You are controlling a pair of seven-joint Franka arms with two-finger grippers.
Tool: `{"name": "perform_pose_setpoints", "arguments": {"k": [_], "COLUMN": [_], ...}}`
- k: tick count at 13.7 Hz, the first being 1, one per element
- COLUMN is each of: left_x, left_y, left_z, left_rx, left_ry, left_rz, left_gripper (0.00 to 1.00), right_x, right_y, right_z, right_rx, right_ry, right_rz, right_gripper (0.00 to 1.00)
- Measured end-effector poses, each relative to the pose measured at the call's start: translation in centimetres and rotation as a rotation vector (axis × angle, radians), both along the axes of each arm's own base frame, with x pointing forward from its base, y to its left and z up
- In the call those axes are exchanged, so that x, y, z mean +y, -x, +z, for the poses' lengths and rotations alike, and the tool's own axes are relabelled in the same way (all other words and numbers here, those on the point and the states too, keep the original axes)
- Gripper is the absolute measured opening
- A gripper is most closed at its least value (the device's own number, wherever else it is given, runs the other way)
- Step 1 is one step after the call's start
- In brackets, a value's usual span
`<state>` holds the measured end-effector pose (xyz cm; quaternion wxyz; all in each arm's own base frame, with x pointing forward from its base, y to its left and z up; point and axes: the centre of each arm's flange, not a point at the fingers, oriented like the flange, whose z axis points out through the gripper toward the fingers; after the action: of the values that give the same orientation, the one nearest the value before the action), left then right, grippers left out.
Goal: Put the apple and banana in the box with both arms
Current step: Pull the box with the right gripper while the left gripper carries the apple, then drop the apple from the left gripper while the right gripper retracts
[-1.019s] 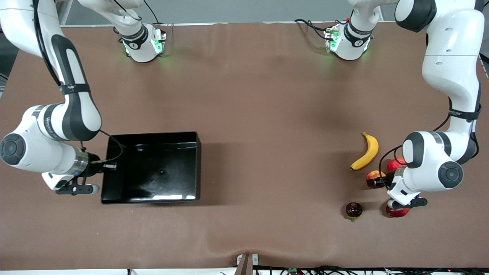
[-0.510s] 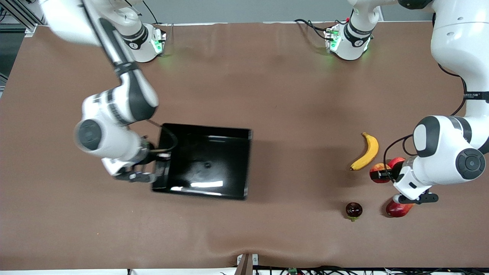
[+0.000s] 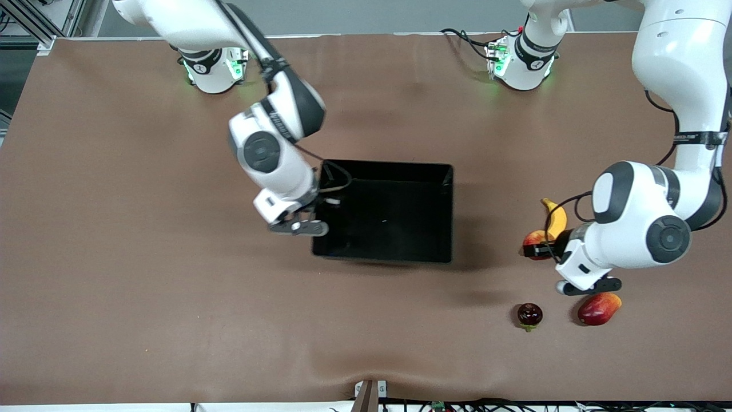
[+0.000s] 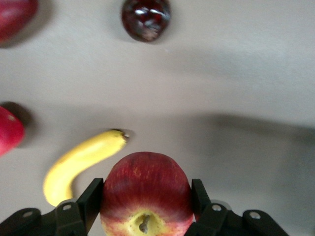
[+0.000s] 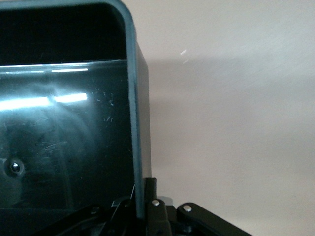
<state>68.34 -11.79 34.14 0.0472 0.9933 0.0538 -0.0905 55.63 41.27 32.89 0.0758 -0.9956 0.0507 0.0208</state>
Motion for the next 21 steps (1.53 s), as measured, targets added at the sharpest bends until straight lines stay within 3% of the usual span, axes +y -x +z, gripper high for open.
{"name": "perform_pose_setpoints", "arguments": {"k": [4, 9, 10, 14, 18, 19, 21], "left_x": [-4.1, -6.9, -7.3, -9.5, -13.2, -14.4, -17.1], "left_y": [1.1, 1.8, 1.9, 2.6, 3.9, 4.4, 5.7], "left_z": [0.2, 0.9, 1.1, 1.5, 1.5, 1.5, 1.3], "left_rx": [0.021, 0.021, 0.021, 0.026, 0.036, 0.039, 0.05], "left_ry": [0.004, 0.0, 0.0, -0.003, -0.016, -0.021, -0.036], "left_rz": [0.053, 0.086, 0.096, 0.125, 0.151, 0.157, 0.17], "left_gripper": [0.77, 0.77, 0.77, 0.77, 0.77, 0.77, 0.77], "right_x": [3.3, 3.3, 3.3, 3.2, 0.7, -0.9, -5.4], "right_y": [2.1, 2.4, 2.4, 1.8, -0.2, -1.0, -2.8], "right_z": [-5.6, -7.8, -7.8, -6.8, -1.6, 0.5, 4.7], "right_rx": [0.015, 0.034, 0.031, 0.012, 0.003, 0.003, 0.008], "right_ry": [0.018, 0.037, 0.035, 0.026, 0.019, 0.018, 0.021], "right_rz": [0.019, 0.022, 0.021, 0.009, -0.03, -0.046, -0.054], "right_gripper": [0.03, 0.06, 0.11, 0.55, 0.93, 1.0, 1.0]}}
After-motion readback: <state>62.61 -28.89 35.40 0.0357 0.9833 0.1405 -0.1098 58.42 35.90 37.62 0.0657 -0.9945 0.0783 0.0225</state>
